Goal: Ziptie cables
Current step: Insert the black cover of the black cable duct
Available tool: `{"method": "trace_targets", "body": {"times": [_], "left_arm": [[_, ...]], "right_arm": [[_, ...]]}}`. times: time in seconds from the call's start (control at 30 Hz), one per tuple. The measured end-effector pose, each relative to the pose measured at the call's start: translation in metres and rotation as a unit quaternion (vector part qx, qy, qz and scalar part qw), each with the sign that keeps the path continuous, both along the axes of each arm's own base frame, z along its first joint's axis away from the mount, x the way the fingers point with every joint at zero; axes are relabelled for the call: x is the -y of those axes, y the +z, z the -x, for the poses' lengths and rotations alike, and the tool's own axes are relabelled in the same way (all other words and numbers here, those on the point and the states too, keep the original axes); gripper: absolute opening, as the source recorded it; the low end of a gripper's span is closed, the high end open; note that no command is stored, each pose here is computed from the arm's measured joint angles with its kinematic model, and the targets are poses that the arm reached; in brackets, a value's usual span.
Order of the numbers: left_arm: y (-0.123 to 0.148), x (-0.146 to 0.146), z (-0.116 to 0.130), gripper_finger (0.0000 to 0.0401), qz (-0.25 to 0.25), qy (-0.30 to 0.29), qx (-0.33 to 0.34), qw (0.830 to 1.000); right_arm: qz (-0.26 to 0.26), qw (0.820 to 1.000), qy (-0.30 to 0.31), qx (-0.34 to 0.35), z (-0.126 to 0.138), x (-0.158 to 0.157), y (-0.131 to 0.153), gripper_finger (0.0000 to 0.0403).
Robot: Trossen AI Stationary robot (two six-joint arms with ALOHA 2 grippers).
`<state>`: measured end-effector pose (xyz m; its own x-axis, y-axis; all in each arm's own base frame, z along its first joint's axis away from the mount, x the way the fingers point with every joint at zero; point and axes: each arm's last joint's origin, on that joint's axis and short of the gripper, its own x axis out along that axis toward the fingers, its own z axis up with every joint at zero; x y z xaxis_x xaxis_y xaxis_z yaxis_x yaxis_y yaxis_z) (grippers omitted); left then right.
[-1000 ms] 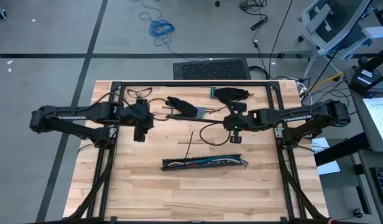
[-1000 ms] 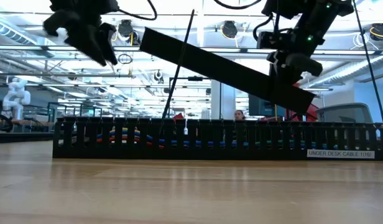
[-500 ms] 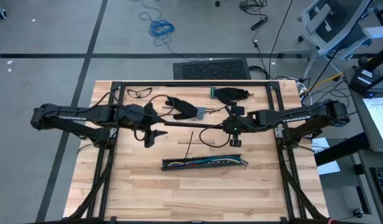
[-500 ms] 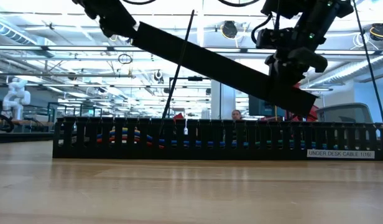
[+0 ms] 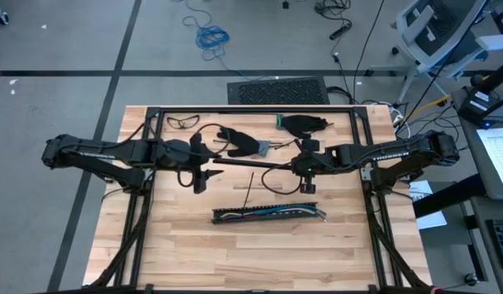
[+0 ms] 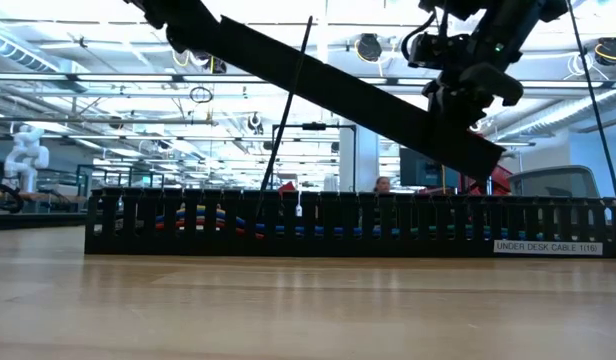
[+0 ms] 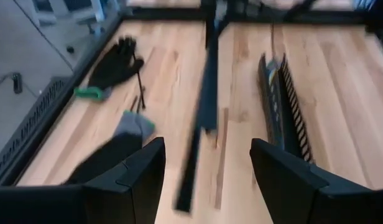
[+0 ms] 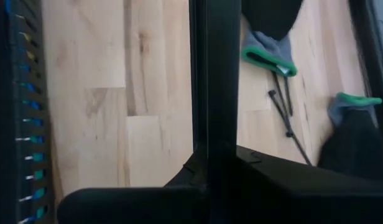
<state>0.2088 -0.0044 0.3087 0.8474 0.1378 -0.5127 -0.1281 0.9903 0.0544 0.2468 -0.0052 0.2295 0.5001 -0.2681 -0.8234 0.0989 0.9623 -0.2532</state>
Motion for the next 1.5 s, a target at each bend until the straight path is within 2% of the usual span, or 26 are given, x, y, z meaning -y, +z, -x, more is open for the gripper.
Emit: {"method": "trace_targets", "body": {"times": [0.13,0.33,0.5,0.63,0.87,1.2,1.33,1.5], "left_arm": [[0.005,0.000,-0.003,0.0231,0.001,0.001,0.032,1.000],[0.003,0.000,-0.004,0.0229,-0.002,0.000,0.023,1.000],[0.002,0.000,-0.007,0.0204,-0.002,0.000,0.021,1.000],[0.000,0.000,-0.009,0.0153,-0.005,0.005,0.018,1.000],[-0.004,0.000,-0.014,0.0014,-0.007,0.010,0.010,1.000],[-0.007,0.000,-0.018,0.0003,0.004,0.019,0.008,1.000],[-0.008,0.000,-0.017,0.0002,-0.007,0.013,0.000,1.000],[-0.009,-0.001,-0.017,0.0001,-0.011,0.014,-0.006,1.000]], "right_arm": [[-0.007,1.000,0.009,0.001,0.000,-0.003,0.000,0.0000],[-0.010,1.000,0.005,0.006,-0.001,-0.003,0.000,0.0000],[-0.010,1.000,0.006,0.005,-0.001,-0.003,0.000,0.0000],[-0.008,1.000,0.010,0.004,-0.001,-0.003,0.000,0.0000],[-0.008,1.000,0.009,0.008,-0.002,-0.003,0.000,0.0000],[-0.010,1.000,0.015,-0.001,0.000,-0.006,-0.001,0.0007],[-0.010,1.000,0.016,0.006,-0.001,-0.006,0.000,0.0040],[-0.012,1.000,0.014,0.008,-0.002,-0.007,0.000,0.0109]]}}
